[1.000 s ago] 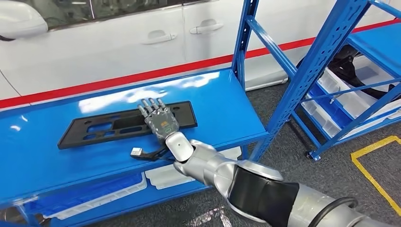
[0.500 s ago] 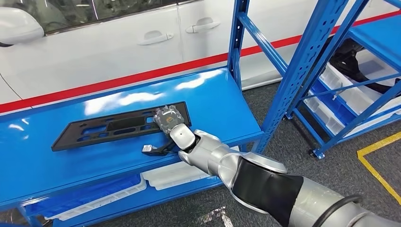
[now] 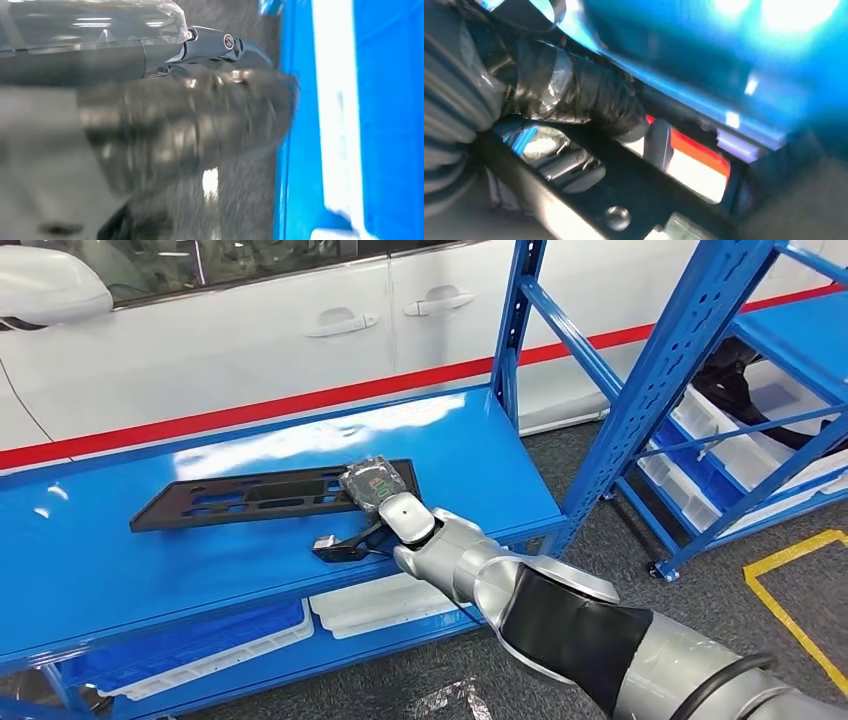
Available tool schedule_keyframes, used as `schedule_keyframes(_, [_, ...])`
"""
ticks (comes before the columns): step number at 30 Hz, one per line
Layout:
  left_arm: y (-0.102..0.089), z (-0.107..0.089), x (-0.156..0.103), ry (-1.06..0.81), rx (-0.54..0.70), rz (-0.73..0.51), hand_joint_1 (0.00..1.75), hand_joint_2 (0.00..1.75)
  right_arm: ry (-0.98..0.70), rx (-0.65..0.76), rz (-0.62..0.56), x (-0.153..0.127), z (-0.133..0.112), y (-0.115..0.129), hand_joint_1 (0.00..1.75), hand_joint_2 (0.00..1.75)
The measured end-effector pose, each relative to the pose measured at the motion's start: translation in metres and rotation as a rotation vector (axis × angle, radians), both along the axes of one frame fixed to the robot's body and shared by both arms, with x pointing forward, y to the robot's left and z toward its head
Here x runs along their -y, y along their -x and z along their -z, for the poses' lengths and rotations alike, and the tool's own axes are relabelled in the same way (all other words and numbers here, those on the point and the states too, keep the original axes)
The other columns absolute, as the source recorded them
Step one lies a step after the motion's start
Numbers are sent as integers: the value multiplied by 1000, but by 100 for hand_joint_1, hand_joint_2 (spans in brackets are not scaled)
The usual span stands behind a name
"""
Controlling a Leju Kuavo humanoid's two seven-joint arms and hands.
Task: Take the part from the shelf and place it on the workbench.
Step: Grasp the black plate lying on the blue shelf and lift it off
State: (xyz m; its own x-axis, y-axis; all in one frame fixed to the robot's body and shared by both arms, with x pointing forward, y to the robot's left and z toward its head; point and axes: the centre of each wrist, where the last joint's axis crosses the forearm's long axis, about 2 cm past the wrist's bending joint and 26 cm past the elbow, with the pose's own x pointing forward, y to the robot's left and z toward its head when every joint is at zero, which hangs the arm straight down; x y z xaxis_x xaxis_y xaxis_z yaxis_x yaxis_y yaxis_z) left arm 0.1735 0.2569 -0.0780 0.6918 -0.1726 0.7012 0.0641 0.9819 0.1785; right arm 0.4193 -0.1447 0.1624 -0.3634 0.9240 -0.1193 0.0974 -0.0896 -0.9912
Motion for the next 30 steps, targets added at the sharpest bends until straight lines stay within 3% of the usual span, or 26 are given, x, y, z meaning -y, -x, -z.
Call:
schedule_keyframes(4, [8, 3, -2, -86, 26, -12, 0, 175, -154, 164, -42, 9, -17, 2, 175, 175])
schedule_keyframes(7, [17, 6, -3, -98, 35, -23, 0, 175, -262, 301, -87, 12, -43, 13, 175, 175])
schedule_keyframes(14, [35, 12, -10, -82, 25, -41, 0, 175, -548, 670, -189, 39, -140, 69, 175, 175])
schedule_keyframes(18, [36, 13, -13, -77, 19, -56, 0, 175, -615, 804, -237, 54, -171, 98, 175, 175])
schedule_keyframes(24, [38, 13, -17, -78, -21, -136, 0, 175, -693, 753, -306, 72, -193, 143, 175, 175])
schedule_keyframes(30, [38, 14, -22, 0, -45, -117, 0, 175, -790, 578, -396, 82, -181, 172, 175, 175])
